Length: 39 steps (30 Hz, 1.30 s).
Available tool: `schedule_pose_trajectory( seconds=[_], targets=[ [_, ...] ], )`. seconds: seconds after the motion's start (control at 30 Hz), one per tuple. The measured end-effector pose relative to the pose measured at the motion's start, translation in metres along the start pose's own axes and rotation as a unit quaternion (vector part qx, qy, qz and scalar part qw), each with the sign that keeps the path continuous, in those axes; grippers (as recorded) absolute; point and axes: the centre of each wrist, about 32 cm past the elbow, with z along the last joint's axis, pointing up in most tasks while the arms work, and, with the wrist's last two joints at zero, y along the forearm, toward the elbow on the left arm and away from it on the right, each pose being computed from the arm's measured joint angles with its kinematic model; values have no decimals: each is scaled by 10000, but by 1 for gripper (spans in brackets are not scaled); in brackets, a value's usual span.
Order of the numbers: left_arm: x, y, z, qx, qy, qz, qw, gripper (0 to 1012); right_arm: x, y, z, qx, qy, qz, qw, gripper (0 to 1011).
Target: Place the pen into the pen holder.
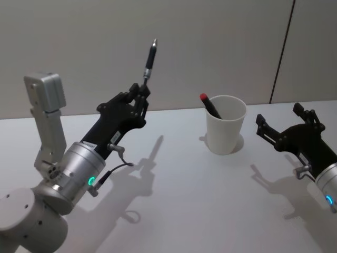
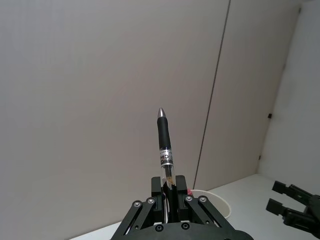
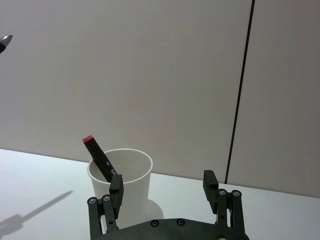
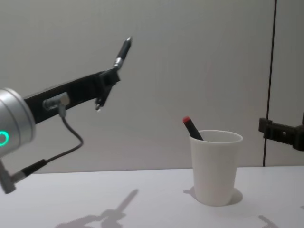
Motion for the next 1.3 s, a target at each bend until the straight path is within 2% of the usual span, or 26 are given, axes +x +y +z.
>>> schedule_pose_trajectory(
  seconds=[0.03, 0.1, 0.2, 0.3, 0.4, 0.73, 1.03, 1.3],
  targets=[
    [0, 0, 0, 0, 0, 0, 10000, 163, 0, 0, 0, 0, 0, 0, 10000, 1001],
    [-7, -38, -13, -30, -31, -173, 9998, 163, 0, 0, 0, 0, 0, 0, 10000, 1001],
    [-10, -61, -22, -40, -63, -294, 9995, 163, 0, 0, 0, 0, 0, 0, 10000, 1001],
    [-11, -98, -42, -51, -146, -528, 9985, 163, 0, 0, 0, 0, 0, 0, 10000, 1001],
    [-12, -119, -54, -60, -188, -646, 9977, 163, 0, 0, 0, 0, 0, 0, 10000, 1001],
    [-22, -184, -98, -107, -368, -1144, 9927, 163, 0, 0, 0, 0, 0, 0, 10000, 1002],
    [-44, -213, -121, -158, -439, -1425, 9887, 163, 0, 0, 0, 0, 0, 0, 10000, 1001],
    [-63, -229, -130, -196, -446, -1580, 9862, 163, 0, 0, 0, 0, 0, 0, 10000, 1001]
  ],
)
